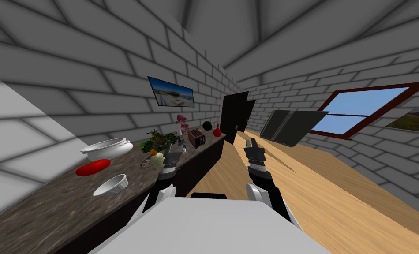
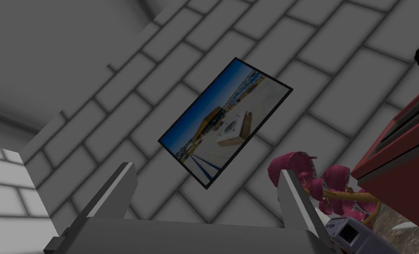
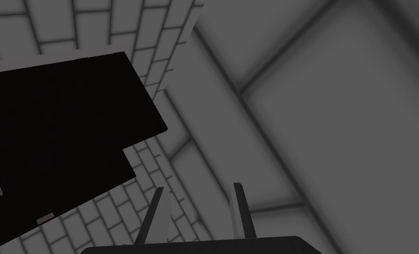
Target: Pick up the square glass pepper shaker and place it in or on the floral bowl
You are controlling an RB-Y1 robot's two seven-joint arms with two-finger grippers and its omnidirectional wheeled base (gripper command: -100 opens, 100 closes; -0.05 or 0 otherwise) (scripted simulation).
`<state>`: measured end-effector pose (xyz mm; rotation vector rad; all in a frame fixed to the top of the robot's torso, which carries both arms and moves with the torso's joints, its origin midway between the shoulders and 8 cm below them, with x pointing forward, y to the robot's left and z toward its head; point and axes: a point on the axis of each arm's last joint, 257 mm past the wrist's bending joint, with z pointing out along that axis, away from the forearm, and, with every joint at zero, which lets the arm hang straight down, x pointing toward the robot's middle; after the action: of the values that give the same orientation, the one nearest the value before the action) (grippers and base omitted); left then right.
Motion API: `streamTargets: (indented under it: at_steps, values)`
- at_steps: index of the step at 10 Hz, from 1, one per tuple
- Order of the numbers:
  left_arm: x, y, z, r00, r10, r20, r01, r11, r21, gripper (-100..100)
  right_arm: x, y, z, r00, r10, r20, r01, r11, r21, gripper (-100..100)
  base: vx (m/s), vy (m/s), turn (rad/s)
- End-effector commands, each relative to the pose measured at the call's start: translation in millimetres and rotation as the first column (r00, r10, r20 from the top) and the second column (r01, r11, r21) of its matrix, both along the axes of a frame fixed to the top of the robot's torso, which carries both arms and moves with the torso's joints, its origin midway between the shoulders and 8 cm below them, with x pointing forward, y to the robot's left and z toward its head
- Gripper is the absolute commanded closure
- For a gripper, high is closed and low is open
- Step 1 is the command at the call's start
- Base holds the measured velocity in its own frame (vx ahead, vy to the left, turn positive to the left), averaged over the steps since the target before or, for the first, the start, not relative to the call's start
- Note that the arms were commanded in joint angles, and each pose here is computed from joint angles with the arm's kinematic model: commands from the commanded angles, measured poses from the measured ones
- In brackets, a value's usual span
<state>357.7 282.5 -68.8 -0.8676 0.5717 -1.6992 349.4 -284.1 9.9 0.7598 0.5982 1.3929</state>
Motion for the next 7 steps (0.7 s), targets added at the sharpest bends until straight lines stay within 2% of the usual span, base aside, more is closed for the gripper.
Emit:
streamTargets:
  at_steps: [1,4,5,7]
  values:
    - [1,6.5,-21,0.999,-0.012,-0.037,0.01,0.998,-0.055,-100,0,0,0,1.0,0.0,0.0,0.0,1.0,0.0,0,0.053,-0.12,0.088]
    - [3,25.8,-58,0.995,-0.024,-0.093,0.009,0.987,-0.159,-100,0,0,0,1.0,0.0,0.0,0.0,1.0,0.0,0,0.07,-0.096,0.08]
    - [3,26.1,-60,0.995,-0.024,-0.098,0.008,0.987,-0.159,-100,0,0,0,1.0,0.0,0.0,0.0,1.0,0.0,0,0.055,-0.081,0.023]
    - [3,40.1,-86,0.991,-0.027,-0.134,-0.004,0.973,-0.229,-100,0,0,0,1.0,0.0,0.0,0.0,1.0,0.0,0,0.052,-0.066,0.05]
